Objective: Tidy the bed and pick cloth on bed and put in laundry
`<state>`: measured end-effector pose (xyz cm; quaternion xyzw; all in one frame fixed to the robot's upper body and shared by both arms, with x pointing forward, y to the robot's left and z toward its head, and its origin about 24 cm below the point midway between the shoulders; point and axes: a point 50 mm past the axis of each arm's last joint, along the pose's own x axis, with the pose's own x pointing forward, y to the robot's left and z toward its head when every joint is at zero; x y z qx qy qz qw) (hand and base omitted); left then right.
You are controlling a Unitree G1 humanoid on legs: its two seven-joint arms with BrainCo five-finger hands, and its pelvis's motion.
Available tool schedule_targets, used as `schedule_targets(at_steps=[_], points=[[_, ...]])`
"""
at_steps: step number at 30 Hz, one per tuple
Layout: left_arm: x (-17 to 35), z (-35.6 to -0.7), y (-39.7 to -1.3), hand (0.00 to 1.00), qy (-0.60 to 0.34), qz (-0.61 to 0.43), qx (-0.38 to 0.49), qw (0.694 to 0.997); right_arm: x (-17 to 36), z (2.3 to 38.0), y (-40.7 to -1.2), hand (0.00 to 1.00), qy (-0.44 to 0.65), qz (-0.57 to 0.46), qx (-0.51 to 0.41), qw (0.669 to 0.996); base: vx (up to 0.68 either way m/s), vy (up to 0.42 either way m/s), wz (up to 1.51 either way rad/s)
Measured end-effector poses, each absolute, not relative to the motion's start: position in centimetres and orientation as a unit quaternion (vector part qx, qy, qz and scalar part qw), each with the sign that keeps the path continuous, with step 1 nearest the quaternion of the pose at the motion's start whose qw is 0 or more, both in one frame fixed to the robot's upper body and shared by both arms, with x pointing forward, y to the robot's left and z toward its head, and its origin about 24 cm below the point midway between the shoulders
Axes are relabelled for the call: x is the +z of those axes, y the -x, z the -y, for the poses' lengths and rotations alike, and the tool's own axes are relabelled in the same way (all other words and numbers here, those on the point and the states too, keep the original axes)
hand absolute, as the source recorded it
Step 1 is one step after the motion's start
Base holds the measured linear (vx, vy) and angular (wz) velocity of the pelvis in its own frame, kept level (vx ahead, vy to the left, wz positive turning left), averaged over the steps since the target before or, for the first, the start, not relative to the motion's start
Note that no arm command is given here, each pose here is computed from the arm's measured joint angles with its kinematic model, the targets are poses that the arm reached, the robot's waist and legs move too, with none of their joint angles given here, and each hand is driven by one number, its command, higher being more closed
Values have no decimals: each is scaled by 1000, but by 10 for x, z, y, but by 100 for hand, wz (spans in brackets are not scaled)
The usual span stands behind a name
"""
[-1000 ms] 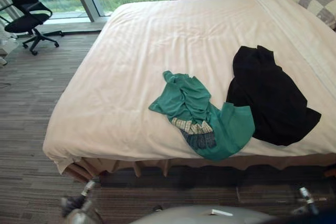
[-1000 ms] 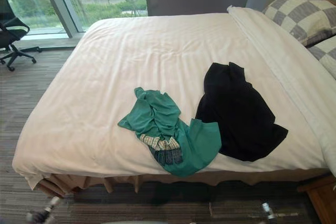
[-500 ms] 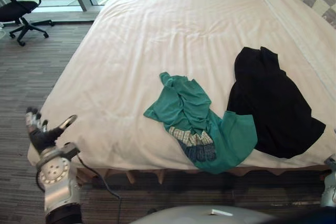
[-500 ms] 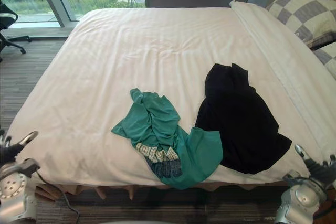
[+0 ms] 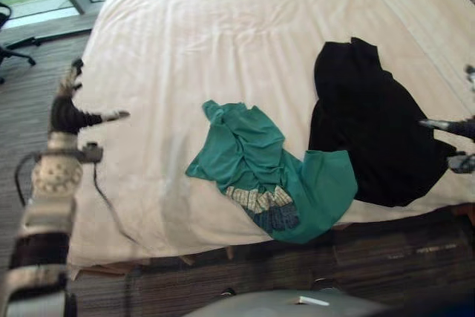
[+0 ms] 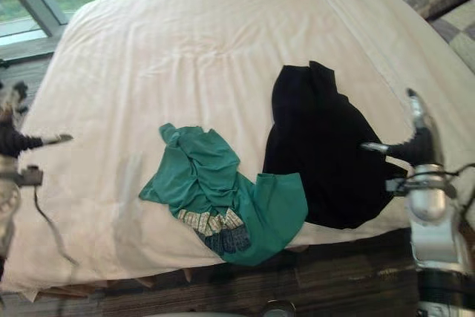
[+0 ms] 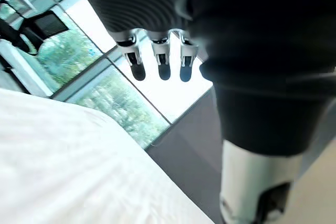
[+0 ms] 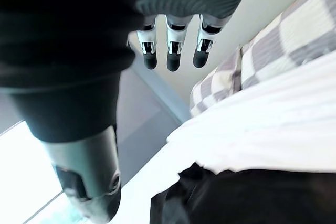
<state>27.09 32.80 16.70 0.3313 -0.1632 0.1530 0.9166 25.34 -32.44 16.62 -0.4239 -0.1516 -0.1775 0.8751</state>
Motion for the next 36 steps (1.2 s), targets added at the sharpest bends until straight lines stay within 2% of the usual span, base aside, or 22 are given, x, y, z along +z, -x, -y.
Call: schedule_targets(at_steps=[5, 9, 14, 18, 26, 33, 36], points=[[158, -298, -292, 0, -372, 152, 90, 911, 193, 313, -260, 0, 427, 211, -176, 862, 151, -128, -25], [172, -276, -302, 0, -388, 185, 51, 901, 187, 312, -262, 0, 432, 198, -172, 863, 31, -7, -27], [158, -257, -299, 0, -387, 176, -2, 905, 176, 307, -262, 0, 420, 189, -172, 871, 35, 46, 2], [132, -235, -295, 0, -345, 147, -54, 925, 159, 303, -260, 0, 400, 168, -169, 885, -9, -19, -2], [94, -197, -269, 0, -273, 109, -156, 943, 120, 300, -247, 0, 384, 107, -169, 902, -89, -59, -3], [86, -193, -268, 0, -316, 97, -163, 930, 118, 296, -246, 0, 373, 108, -171, 905, -173, -40, -6], [84, -192, -277, 0, -315, 88, -147, 934, 119, 296, -247, 0, 375, 109, -172, 904, -82, -4, -8]])
